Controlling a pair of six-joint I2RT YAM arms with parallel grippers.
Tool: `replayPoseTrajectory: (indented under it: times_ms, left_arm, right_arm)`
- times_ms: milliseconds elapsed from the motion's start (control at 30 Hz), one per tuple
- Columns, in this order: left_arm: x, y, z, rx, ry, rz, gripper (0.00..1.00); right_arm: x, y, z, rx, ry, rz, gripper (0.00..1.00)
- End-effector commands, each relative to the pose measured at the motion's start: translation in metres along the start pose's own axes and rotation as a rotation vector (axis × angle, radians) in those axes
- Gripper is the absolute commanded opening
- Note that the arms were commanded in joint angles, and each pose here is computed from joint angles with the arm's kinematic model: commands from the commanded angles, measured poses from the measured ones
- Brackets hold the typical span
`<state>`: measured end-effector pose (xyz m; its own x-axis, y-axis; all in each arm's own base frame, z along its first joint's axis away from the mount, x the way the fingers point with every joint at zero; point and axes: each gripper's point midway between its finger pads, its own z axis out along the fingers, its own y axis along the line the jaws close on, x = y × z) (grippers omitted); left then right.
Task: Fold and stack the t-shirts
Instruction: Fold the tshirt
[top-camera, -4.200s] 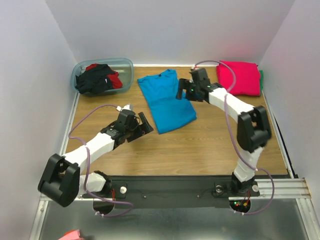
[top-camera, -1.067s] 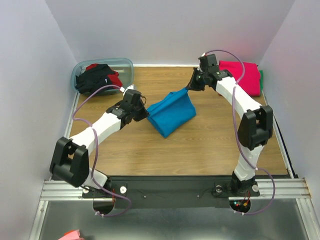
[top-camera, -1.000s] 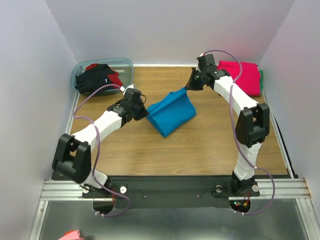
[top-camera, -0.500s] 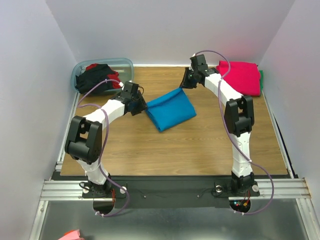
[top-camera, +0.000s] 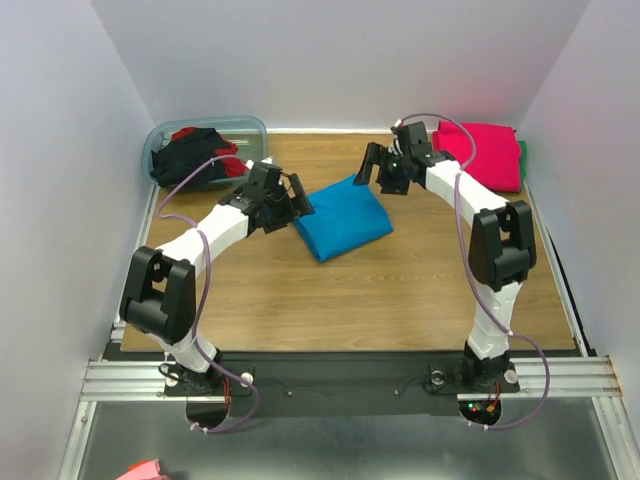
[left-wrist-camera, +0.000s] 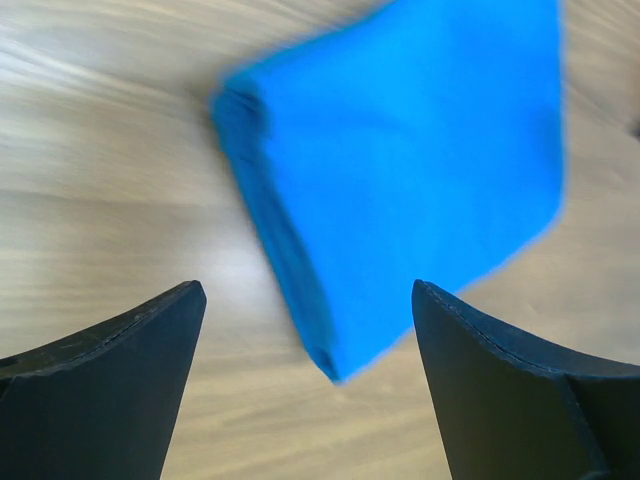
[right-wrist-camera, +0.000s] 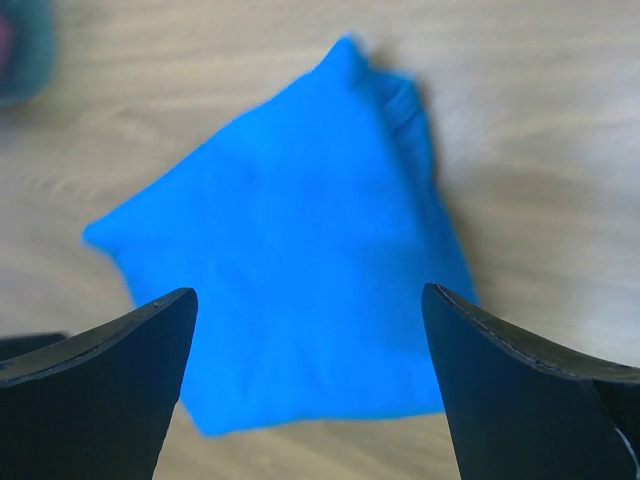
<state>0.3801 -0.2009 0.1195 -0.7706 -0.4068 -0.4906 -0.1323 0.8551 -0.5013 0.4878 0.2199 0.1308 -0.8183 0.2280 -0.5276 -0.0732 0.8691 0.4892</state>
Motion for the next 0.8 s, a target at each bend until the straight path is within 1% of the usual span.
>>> replayPoseTrajectory:
  times_ms: [0,67,167,233,333,433,567,600,633,700,733,767]
  left_arm:
    - [0.012,-0.054,-0.018,0.189,-0.005,0.037,0.97]
    - [0.029,-0.067,-0.012,0.24,0.038,0.056,0.97]
    - [0.047,-0.067,0.002,0.257,0.094,0.05,0.97]
    - [0.052,-0.068,0.009,0.273,0.109,0.043,0.97]
    - [0.059,-0.06,0.023,0.251,0.125,0.034,0.97]
    - [0.065,-0.05,0.034,0.221,0.141,0.04,0.97]
    - [0.078,-0.032,0.041,0.178,0.169,0.038,0.97]
    - [0.082,-0.025,0.042,0.163,0.176,0.037,0.97]
    - [0.079,-0.024,0.039,0.163,0.167,0.037,0.97]
    - [0.079,-0.019,0.037,0.151,0.156,0.058,0.97]
    - [0.078,-0.016,0.035,0.14,0.146,0.068,0.97]
    - [0.076,-0.013,0.034,0.134,0.141,0.088,0.96]
  right_arm:
    - [0.012,0.044,-0.031,-0.225,-0.005,0.005,1.0]
    - [0.03,0.045,-0.031,-0.276,0.02,0.032,1.0]
    - [0.046,0.04,-0.025,-0.29,0.056,0.052,1.0]
    - [0.059,0.027,-0.014,-0.259,0.082,0.074,1.0]
    - [0.076,0.006,0.0,-0.193,0.105,0.1,1.0]
    - [0.097,-0.01,0.004,-0.143,0.118,0.109,1.0]
    - [0.138,-0.019,-0.005,-0.128,0.159,0.11,1.0]
    - [0.143,-0.02,-0.007,-0.122,0.15,0.112,1.0]
    - [0.17,-0.027,-0.01,-0.101,0.191,0.118,1.0]
    - [0.178,-0.02,-0.022,-0.114,0.174,0.12,1.0]
    - [0.199,-0.023,-0.025,-0.098,0.197,0.122,1.0]
    - [0.201,-0.016,-0.033,-0.117,0.183,0.116,1.0]
